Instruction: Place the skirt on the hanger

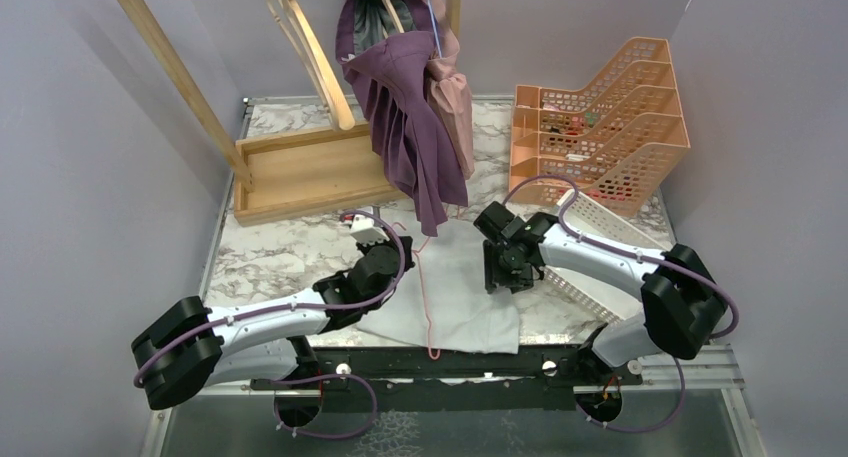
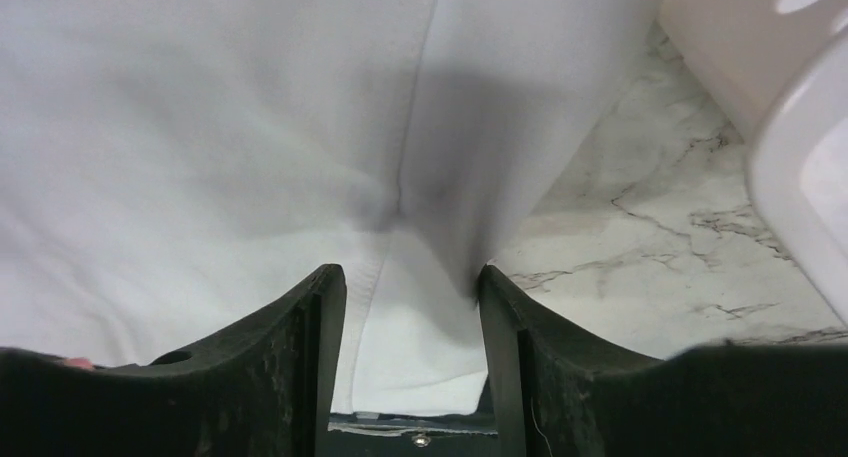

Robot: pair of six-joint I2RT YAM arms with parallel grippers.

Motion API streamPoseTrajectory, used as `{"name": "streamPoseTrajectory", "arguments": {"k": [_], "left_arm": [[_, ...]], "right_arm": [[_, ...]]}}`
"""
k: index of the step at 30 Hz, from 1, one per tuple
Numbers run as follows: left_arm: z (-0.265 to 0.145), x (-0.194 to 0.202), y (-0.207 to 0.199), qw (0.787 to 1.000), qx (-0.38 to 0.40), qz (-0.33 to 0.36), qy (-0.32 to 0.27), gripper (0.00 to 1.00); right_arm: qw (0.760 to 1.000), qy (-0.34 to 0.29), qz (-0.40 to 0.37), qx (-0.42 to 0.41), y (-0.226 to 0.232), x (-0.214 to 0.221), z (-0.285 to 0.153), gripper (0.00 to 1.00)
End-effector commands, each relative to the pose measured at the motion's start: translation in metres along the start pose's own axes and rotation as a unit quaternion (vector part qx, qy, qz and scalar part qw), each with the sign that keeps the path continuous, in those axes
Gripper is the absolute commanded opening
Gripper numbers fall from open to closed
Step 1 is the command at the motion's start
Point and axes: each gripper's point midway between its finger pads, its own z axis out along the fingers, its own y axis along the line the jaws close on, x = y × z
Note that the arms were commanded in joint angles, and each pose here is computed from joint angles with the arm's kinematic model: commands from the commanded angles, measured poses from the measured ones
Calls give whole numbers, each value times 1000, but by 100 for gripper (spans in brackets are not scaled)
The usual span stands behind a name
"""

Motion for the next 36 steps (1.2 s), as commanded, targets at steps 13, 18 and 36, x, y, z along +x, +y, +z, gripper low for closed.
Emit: {"name": "streamPoseTrajectory", "arguments": {"k": [13,18,36], "left_arm": [[-5,5,-3,999,-6,-44,29,0],[-8,-4,-13,998,2,-59,30,0],[-50,-61,-70,991,129,6,31,0]], "right_arm": [[991,-110,20,-69,29,-51,-57,60],[989,-126,18,-73,33,-61,-67,60],[961,-250,-1,-117,32,-97,-138,60]]}}
